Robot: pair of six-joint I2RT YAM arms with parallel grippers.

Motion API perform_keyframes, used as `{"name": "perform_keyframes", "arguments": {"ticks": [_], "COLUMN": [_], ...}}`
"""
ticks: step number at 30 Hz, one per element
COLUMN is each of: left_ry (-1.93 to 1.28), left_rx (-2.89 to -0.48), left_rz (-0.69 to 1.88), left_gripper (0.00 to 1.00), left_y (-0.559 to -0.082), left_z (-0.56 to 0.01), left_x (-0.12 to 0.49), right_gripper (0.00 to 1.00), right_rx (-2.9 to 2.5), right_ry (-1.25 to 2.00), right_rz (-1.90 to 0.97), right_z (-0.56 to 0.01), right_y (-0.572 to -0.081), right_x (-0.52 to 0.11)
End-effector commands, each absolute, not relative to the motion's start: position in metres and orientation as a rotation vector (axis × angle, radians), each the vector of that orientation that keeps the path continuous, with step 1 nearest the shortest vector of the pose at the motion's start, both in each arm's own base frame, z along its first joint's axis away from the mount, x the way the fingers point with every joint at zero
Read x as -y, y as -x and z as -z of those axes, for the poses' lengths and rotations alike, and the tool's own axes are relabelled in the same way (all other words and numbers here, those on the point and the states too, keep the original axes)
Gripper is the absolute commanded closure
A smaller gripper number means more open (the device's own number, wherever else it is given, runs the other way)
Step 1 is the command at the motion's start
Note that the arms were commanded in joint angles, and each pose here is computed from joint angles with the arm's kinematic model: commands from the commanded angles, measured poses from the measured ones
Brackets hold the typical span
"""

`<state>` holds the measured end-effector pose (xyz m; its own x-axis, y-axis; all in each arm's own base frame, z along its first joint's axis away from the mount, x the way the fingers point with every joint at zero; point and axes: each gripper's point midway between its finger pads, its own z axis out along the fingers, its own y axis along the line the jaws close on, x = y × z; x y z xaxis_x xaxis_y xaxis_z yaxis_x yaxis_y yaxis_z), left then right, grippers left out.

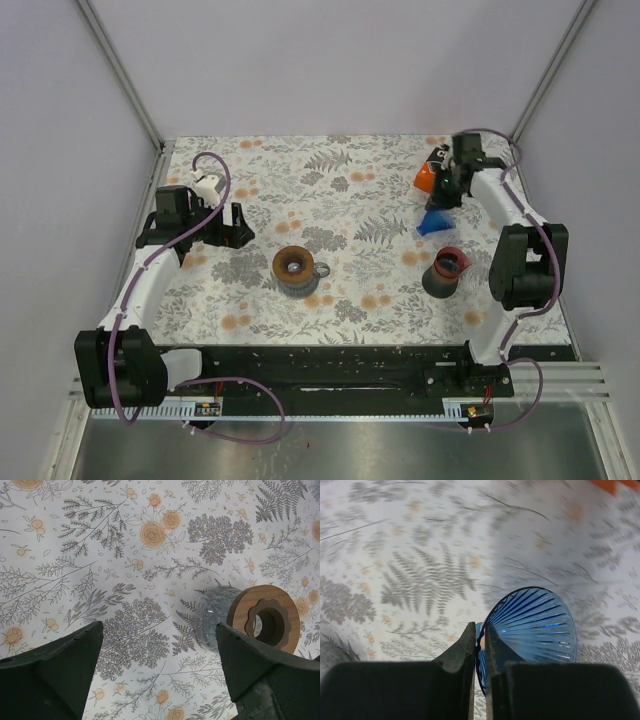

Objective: Place the coffee filter in the dripper

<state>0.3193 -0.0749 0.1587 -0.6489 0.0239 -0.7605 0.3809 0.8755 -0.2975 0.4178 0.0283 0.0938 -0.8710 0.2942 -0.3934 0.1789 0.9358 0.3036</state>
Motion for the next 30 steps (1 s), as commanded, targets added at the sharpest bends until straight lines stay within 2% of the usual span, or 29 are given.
{"name": "perform_keyframes", "arguments": {"ticks": [1,7,14,20,30], "left_ry": [-0.330,-0.315,-0.275,-0.258,-0.252], "left_rx": [-2.171,-2.180,-2.185,-2.185,-2.178], "left_rz": [0.575,0.573,0.577,0.575,0.585], "left_gripper": [0.02,0.02,0.02,0.02,0.02], "left_y": [-0.326,-0.327,-0.328,-0.328,-0.328], "left_z": [-0.170,-0.168,-0.168,-0.168,-0.170], "left_x": [0.078,0.074,0.066,0.062,0.060], "right_gripper": [1.00,1.00,1.00,1.00,1.00], "right_rx": [-2.336,-1.955,-1.548,-1.408,-1.424], "right_ry": [0.191,0.792,1.337,1.559,1.597], "right_rz": [-0.251,-0.096,-0.259,-0.325,-0.379], "right_z": [-0.218,-0.280,-0.275,-0.250,-0.223], "right_y": [-0.434,-0.398,-0.306,-0.260,-0.239], "right_x": [-0.117,-0.242,-0.370,-0.419,-0.439]}}
